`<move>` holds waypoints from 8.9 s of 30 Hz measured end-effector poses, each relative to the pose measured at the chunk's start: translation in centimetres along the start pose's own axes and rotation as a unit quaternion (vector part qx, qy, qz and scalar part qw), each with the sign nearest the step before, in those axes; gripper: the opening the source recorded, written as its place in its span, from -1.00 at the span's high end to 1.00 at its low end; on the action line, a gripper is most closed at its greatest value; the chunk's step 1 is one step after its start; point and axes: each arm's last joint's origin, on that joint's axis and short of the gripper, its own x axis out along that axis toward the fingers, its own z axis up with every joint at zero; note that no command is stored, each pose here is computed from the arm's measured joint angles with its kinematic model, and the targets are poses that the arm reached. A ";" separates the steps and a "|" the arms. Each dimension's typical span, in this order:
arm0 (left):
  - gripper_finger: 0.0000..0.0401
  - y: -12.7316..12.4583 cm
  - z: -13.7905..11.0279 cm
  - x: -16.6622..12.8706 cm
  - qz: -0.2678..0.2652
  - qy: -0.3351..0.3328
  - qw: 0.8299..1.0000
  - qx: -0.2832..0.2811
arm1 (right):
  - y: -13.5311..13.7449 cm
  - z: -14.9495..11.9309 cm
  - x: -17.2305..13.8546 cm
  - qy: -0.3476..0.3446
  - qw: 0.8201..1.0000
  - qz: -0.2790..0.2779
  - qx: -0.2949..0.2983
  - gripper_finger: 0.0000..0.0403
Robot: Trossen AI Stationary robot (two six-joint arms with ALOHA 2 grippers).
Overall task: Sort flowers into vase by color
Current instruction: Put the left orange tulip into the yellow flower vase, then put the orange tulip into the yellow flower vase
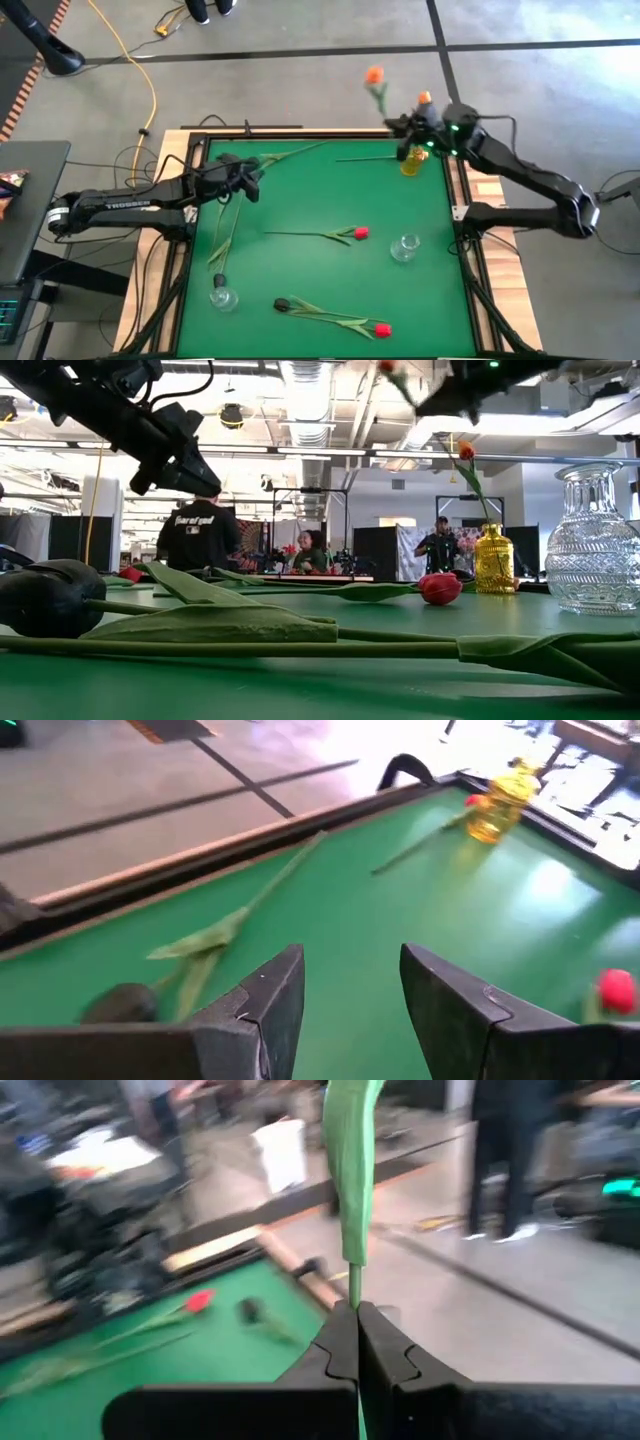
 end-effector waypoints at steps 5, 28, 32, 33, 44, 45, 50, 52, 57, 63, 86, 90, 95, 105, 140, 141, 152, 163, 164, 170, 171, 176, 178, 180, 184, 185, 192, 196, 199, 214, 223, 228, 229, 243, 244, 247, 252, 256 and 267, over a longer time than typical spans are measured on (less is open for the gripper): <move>0.23 0.2 0.1 0.0 0.031 -0.012 0.999 0.003 | -1.0 -1.2 -3.6 -0.063 0.993 -0.098 0.005 0.91; 0.23 0.3 0.0 0.0 0.042 -0.012 0.999 -0.023 | -4.5 -8.1 -5.1 -0.196 0.923 -0.327 0.042 0.91; 0.23 0.3 -0.1 0.0 0.042 -0.010 0.999 -0.031 | -4.5 -8.1 -5.1 -0.196 0.923 -0.328 0.038 0.91; 0.23 0.3 -0.1 0.0 0.042 -0.010 0.999 -0.033 | -4.5 -8.1 -5.1 -0.197 0.923 -0.328 0.039 0.91; 0.23 0.2 0.0 0.0 0.041 -0.016 0.998 -0.038 | -4.7 -8.6 -3.9 -0.175 0.929 -0.323 0.051 0.91; 0.23 0.3 0.0 0.0 0.041 -0.016 0.998 -0.038 | -4.7 -8.7 -3.8 -0.173 0.929 -0.324 0.049 0.91; 0.23 0.3 0.0 0.0 0.041 -0.016 0.998 -0.038 | -4.8 -8.8 -3.4 -0.166 0.930 -0.327 0.036 0.91; 0.23 0.3 0.0 0.0 0.041 -0.016 0.998 -0.038 | -4.8 -8.8 -3.3 -0.163 0.930 -0.327 0.035 0.91; 0.23 0.3 0.0 0.0 0.042 -0.015 0.998 -0.036 | -4.9 -9.1 -2.9 -0.154 0.928 -0.337 0.033 0.91; 0.23 0.3 0.0 0.0 0.042 -0.015 0.998 -0.036 | -5.0 -9.4 -2.9 -0.147 0.929 -0.339 0.031 0.91; 0.23 0.3 0.0 0.0 0.044 -0.016 0.998 -0.039 | -4.6 -14.4 -3.2 -0.168 0.931 -0.317 0.067 0.91; 0.23 0.3 0.0 0.0 0.046 -0.017 0.998 -0.039 | -4.6 -14.6 -3.1 -0.161 0.932 -0.318 0.066 0.85; 0.23 0.3 0.0 0.0 0.046 -0.017 0.998 -0.041 | -4.6 -14.6 -3.1 -0.161 0.932 -0.318 0.065 0.71; 0.23 0.2 0.0 0.0 0.024 -0.008 0.999 -0.043 | -4.4 -14.6 -3.1 -0.139 0.939 -0.315 0.008 0.51; 0.23 -8.9 9.4 18.0 -0.218 0.101 0.957 0.164 | 1.2 -8.3 -6.9 0.149 0.983 -0.108 -0.022 -0.22; 0.23 -9.0 9.5 19.1 -0.217 0.110 0.954 0.174 | 1.4 -8.3 -7.0 0.151 0.984 -0.096 -0.020 -0.22; 0.23 -8.3 10.2 30.5 -0.188 0.194 0.924 0.271 | 3.1 -8.8 -7.3 0.168 0.985 -0.027 -0.005 -0.22; 0.23 -5.5 8.3 35.0 -0.191 0.368 0.877 0.241 | 3.9 -9.0 -7.6 0.174 0.985 0.004 -0.003 -0.22; 0.23 -5.5 8.1 35.0 -0.201 0.375 0.872 0.241 | 3.9 -9.0 -7.6 0.174 0.985 0.005 -0.003 -0.22; 0.23 -5.9 7.1 35.0 -0.241 0.390 0.852 0.253 | 3.9 -9.0 -7.6 0.174 0.985 0.002 0.005 -0.22; 0.23 -6.0 7.0 35.1 -0.241 0.390 0.851 0.256 | 3.9 -9.0 -7.6 0.174 0.985 0.001 0.006 -0.22; 0.23 -6.1 6.3 35.6 -0.243 0.386 0.851 0.260 | 3.9 -8.9 -7.6 0.170 0.985 0.000 0.019 -0.22; 0.23 -6.4 6.5 35.5 -0.242 0.379 0.852 0.268 | 3.9 -8.9 -7.6 0.168 0.985 0.000 0.028 -0.22; 0.23 -6.6 6.4 35.5 -0.238 0.381 0.851 0.273 | 4.0 -8.9 -7.6 0.169 0.985 -0.001 0.037 -0.22; 0.23 -6.6 6.2 35.3 -0.234 0.392 0.846 0.277 | 4.2 -8.9 -7.7 0.170 0.985 0.008 0.035 -0.22; 0.23 -6.5 6.2 35.3 -0.234 0.394 0.845 0.276 | 4.2 -8.9 -7.7 0.170 0.985 0.010 0.035 -0.22; 0.23 -6.2 6.2 35.2 -0.231 0.401 0.845 0.267 | 4.4 -8.9 -7.8 0.172 0.985 0.018 0.032 -0.22; 0.35 -6.3 6.1 35.1 -0.233 0.407 0.845 0.257 | 4.4 -8.9 -7.8 0.170 0.985 0.019 0.032 -0.22; 0.49 -6.3 6.1 35.1 -0.231 0.412 0.846 0.249 | 4.4 -8.9 -7.8 0.170 0.985 0.019 0.032 -0.22; 0.57 -6.9 5.9 34.9 -0.227 0.410 0.838 0.280 | 4.4 -8.9 -7.8 0.171 0.985 0.019 0.030 -0.22; 0.57 -5.6 6.0 34.5 -0.218 0.448 0.829 0.253 | 4.4 -8.9 -7.8 0.171 0.985 0.019 0.031 -0.22; 0.57 -4.6 6.0 34.1 -0.218 0.471 0.822 0.235 | 4.4 -8.9 -7.8 0.171 0.985 0.018 0.030 -0.22; 0.57 -4.4 6.0 34.0 -0.217 0.477 0.819 0.233 | 4.4 -8.9 -7.8 0.171 0.985 0.018 0.030 -0.22; 0.57 -3.5 6.2 32.9 -0.157 0.518 0.768 0.341 | 4.4 -8.9 -7.7 0.171 0.985 0.017 0.025 -0.22; 0.57 -3.5 6.3 32.8 -0.143 0.519 0.764 0.357 | 4.4 -8.9 -7.7 0.171 0.985 0.016 0.025 -0.22; 0.57 -3.3 6.4 33.0 -0.111 0.513 0.757 0.389 | 4.3 -9.0 -7.8 0.174 0.984 0.015 0.023 -0.22; 0.57 -4.7 6.9 33.7 -0.117 0.455 0.769 0.434 | 4.3 -9.0 -7.8 0.174 0.985 0.017 0.009 -0.22; 0.57 -6.3 7.1 34.0 -0.155 0.406 0.775 0.459 | 4.3 -9.0 -7.8 0.174 0.985 0.019 -0.003 -0.22; 0.57 -6.1 8.1 34.2 -0.241 0.353 0.777 0.462 | 4.3 -9.0 -7.8 0.173 0.985 0.021 -0.015 -0.22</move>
